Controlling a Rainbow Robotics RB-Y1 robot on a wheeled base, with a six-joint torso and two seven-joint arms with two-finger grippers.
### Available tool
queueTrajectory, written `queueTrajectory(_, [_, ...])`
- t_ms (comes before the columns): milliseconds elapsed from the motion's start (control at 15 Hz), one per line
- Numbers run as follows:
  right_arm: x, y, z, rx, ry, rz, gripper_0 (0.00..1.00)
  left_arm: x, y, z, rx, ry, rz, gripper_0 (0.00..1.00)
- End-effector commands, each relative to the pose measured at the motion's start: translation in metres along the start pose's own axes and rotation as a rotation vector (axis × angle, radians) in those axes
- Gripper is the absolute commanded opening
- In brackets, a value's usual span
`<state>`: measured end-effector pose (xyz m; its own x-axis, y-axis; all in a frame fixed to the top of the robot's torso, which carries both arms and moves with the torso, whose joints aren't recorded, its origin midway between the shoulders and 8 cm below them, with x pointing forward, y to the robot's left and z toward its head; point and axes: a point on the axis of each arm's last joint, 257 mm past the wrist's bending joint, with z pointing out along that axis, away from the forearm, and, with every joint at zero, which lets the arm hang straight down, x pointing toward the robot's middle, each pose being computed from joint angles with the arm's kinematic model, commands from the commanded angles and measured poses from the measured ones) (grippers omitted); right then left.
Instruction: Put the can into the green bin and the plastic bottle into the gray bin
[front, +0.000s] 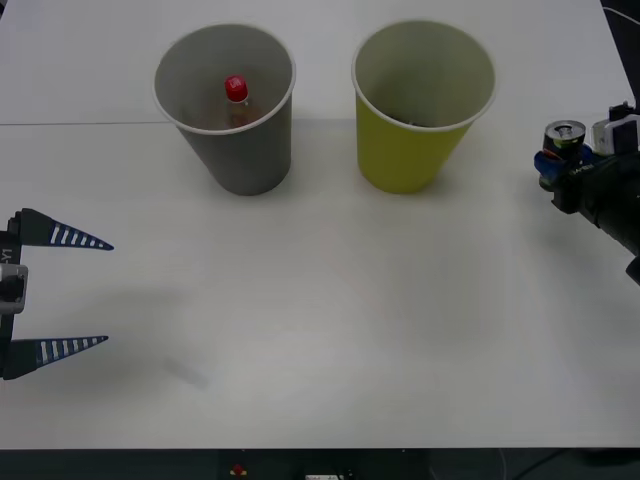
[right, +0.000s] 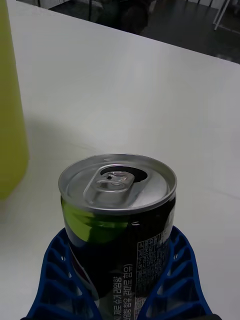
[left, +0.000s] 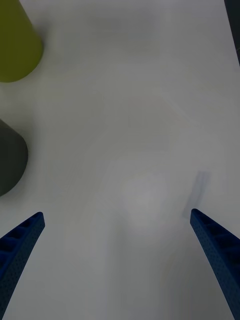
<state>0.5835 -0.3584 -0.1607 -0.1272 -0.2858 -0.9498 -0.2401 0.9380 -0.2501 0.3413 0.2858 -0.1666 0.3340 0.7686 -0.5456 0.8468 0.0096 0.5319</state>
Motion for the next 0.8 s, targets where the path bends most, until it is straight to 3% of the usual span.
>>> queueTrajectory(67, [-0.015,-0.001,-0.034,-0.07,0.065,-0.039,0.0,0.0,0.0,0.0,0.0,0.0,0.0,1.0])
queueTrajectory(200, [-0.025,0.002,-0.059,-0.122,0.113,-0.046,0.0,0.0,0.0,0.0,0.0,0.0,0.0,1.0])
queueTrajectory(333, [-0.036,0.007,-0.082,-0.182,0.15,-0.011,0.0,0.0,0.0,0.0,0.0,0.0,0.0,1.0])
queueTrajectory(667, [-0.067,0.029,-0.123,-0.236,0.244,0.166,0.0,0.0,0.0,0.0,0.0,0.0,0.0,1.0])
queueTrajectory(800, [-0.081,0.038,-0.128,-0.252,0.258,0.178,0.0,0.0,0.0,0.0,0.0,0.0,0.0,1.0])
